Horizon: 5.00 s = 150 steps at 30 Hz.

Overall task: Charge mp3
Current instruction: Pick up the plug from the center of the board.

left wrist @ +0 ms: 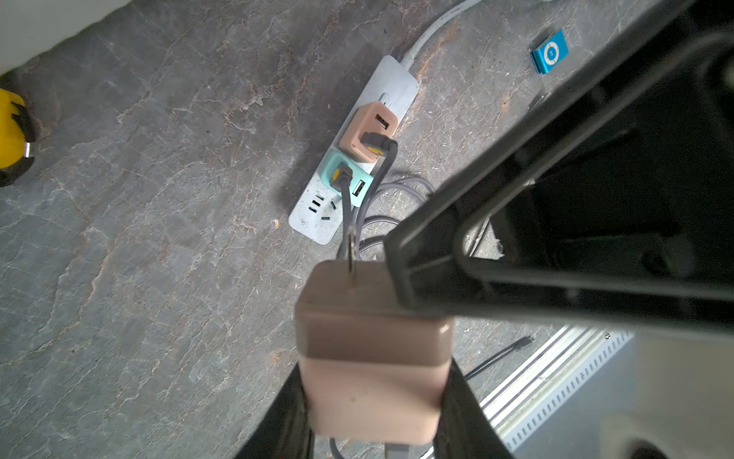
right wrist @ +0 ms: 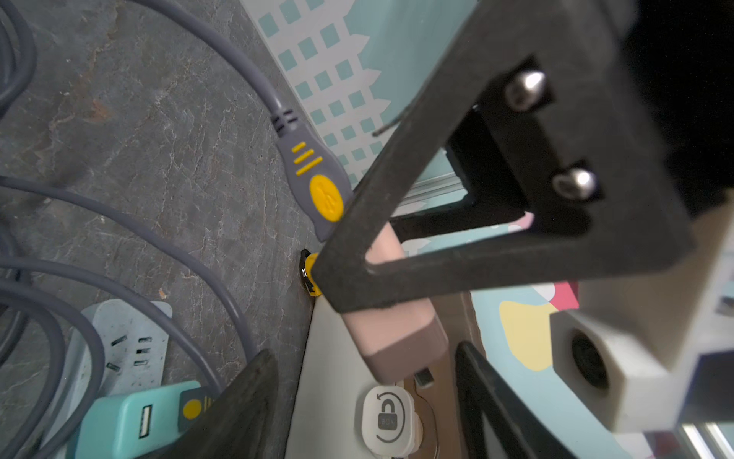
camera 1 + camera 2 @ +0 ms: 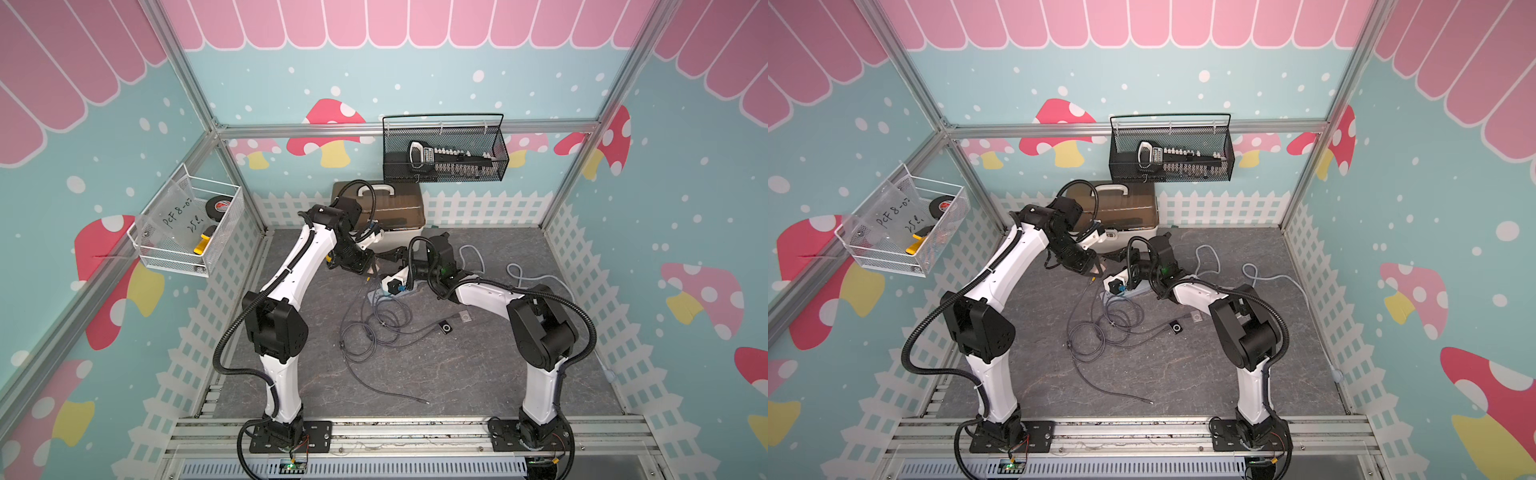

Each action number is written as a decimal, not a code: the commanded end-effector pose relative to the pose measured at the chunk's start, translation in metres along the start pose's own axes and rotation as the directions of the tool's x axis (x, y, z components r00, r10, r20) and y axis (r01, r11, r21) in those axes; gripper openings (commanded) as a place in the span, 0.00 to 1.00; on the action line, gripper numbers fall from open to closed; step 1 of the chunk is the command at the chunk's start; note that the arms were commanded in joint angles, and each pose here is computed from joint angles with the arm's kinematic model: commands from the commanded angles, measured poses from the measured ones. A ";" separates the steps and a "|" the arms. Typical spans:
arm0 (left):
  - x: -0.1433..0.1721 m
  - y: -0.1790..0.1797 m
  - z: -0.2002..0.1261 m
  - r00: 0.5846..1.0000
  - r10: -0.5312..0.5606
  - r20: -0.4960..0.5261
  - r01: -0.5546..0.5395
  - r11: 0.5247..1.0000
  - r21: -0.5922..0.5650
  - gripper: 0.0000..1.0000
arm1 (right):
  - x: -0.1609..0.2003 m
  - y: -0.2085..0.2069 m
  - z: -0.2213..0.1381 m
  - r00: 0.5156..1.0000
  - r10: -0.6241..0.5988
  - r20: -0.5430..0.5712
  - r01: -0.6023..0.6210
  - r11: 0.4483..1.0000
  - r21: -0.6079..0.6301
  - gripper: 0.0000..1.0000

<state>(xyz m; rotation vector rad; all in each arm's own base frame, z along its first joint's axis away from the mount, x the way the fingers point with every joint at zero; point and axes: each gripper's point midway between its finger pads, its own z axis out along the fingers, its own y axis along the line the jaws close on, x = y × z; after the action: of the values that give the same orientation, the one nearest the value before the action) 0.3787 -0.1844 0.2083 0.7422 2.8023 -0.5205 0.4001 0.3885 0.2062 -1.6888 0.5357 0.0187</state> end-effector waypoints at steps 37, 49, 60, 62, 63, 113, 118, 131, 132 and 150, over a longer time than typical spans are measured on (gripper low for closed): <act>-0.026 -0.015 -0.029 0.970 -0.019 0.244 0.016 1.000 0.013 0.37 | -0.004 -0.026 0.017 0.986 0.164 -0.032 -0.160 0.981 0.105 0.13; -0.031 -0.011 -0.033 0.861 -0.063 0.504 0.086 0.996 -0.023 0.42 | -0.001 -0.060 0.022 0.915 0.403 0.022 -0.400 0.900 0.173 0.11; -0.036 -0.018 -0.045 0.753 -0.056 0.656 0.076 0.997 -0.002 0.42 | 0.003 -0.070 0.024 0.837 0.547 0.030 -0.543 0.821 0.175 0.10; -0.035 -0.018 -0.041 0.758 -0.055 0.650 0.072 0.997 0.001 0.42 | 0.003 -0.073 0.024 0.821 0.570 0.036 -0.566 0.804 0.179 0.09; -0.035 -0.017 -0.040 0.758 -0.059 0.650 0.077 0.997 0.001 0.42 | 0.002 -0.075 0.024 0.816 0.577 0.041 -0.574 0.799 0.179 0.09; -0.016 -0.020 -0.036 0.846 -0.181 0.502 0.199 0.980 0.018 0.31 | -0.020 -0.071 -0.004 0.779 0.595 0.196 -0.611 0.791 0.029 0.17; -0.025 -0.020 -0.046 0.848 -0.073 0.526 0.112 0.993 -0.043 0.46 | -0.013 -0.068 -0.005 0.756 0.625 0.192 -0.640 0.768 0.019 0.15; -0.026 -0.024 -0.055 0.747 0.444 0.494 -0.320 0.893 -0.317 0.59 | 0.005 -0.065 -0.003 0.678 0.712 0.185 -0.719 0.694 -0.039 0.15; -0.026 -0.024 -0.056 0.719 0.500 0.483 -0.361 0.862 -0.355 0.61 | 0.005 -0.063 -0.003 0.673 0.717 0.183 -0.722 0.690 -0.048 0.15; -0.039 -0.030 -0.055 0.418 0.830 0.370 -0.622 0.558 -0.549 0.60 | -0.012 -0.044 -0.007 0.638 0.752 0.164 -0.723 0.659 -0.207 0.15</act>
<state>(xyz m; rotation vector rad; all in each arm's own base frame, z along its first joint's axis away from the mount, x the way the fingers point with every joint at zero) 0.3897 -0.2003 0.2711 1.2441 1.7407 -0.0815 0.4151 0.3886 0.2442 -1.4015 1.0932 0.8234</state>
